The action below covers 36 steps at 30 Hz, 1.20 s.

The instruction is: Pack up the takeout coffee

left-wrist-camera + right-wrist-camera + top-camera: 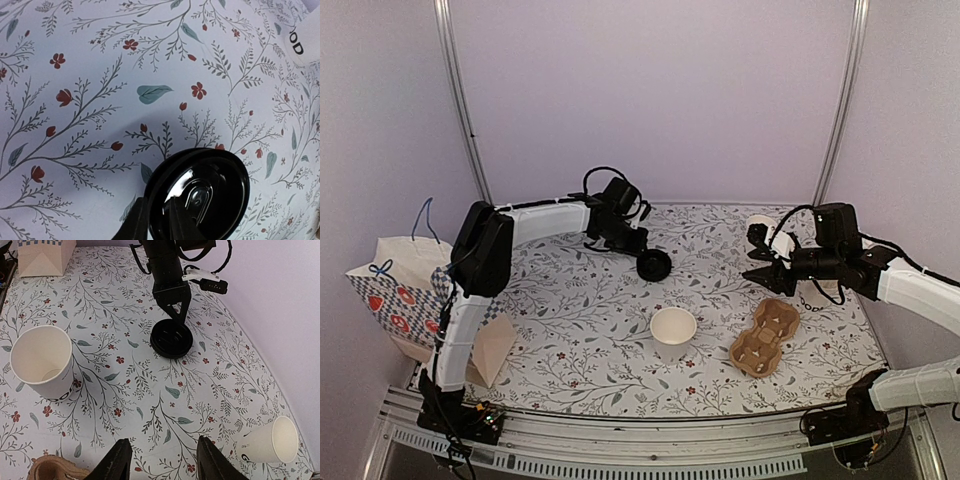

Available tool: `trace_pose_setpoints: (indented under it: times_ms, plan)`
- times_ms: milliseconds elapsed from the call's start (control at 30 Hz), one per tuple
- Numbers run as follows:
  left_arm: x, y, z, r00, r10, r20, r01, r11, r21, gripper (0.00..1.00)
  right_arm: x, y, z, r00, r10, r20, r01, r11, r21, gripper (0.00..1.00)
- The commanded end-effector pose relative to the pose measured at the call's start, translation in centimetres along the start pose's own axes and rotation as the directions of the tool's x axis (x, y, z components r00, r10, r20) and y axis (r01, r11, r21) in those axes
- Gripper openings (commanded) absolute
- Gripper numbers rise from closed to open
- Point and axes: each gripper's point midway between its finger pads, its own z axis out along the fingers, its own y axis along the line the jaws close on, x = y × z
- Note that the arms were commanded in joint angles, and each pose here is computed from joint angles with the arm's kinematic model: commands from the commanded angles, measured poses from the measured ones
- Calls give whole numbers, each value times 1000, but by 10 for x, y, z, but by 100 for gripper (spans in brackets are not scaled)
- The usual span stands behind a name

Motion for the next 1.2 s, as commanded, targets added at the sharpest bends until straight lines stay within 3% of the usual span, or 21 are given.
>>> trace_pose_setpoints:
  times_ms: [0, 133, 233, 333, 767, 1167]
  plan:
    - [-4, -1, 2, 1000, 11, 8, -11, 1000, -4, 16, 7, 1, 2, 1000, 1, -19, -1, 1000, 1, 47]
    - [-7, 0, -1, 1000, 14, 16, -13, 1000, -13, 15, 8, 1, 2, 1000, 1, -20, -1, 1000, 0, 47]
    - [-6, 2, 0, 1000, 11, 12, -11, 1000, -24, 30, 8, 1, 2, 1000, 1, -20, -1, 1000, 0, 47]
    - [-2, 1, 5, 1000, 10, 2, -10, 1000, -17, 33, 7, 1, 2, 1000, 1, -19, -1, 1000, 0, 48]
    - [4, -2, 17, 1000, 10, -28, -10, 1000, 7, 17, 9, 2, 3, 1000, 3, -22, -3, 1000, -7, 48]
    - [-26, -7, -23, 998, 25, 51, -25, 1000, 11, 8, 10, 2, 3, 1000, 5, -26, -5, 1000, -6, 48]
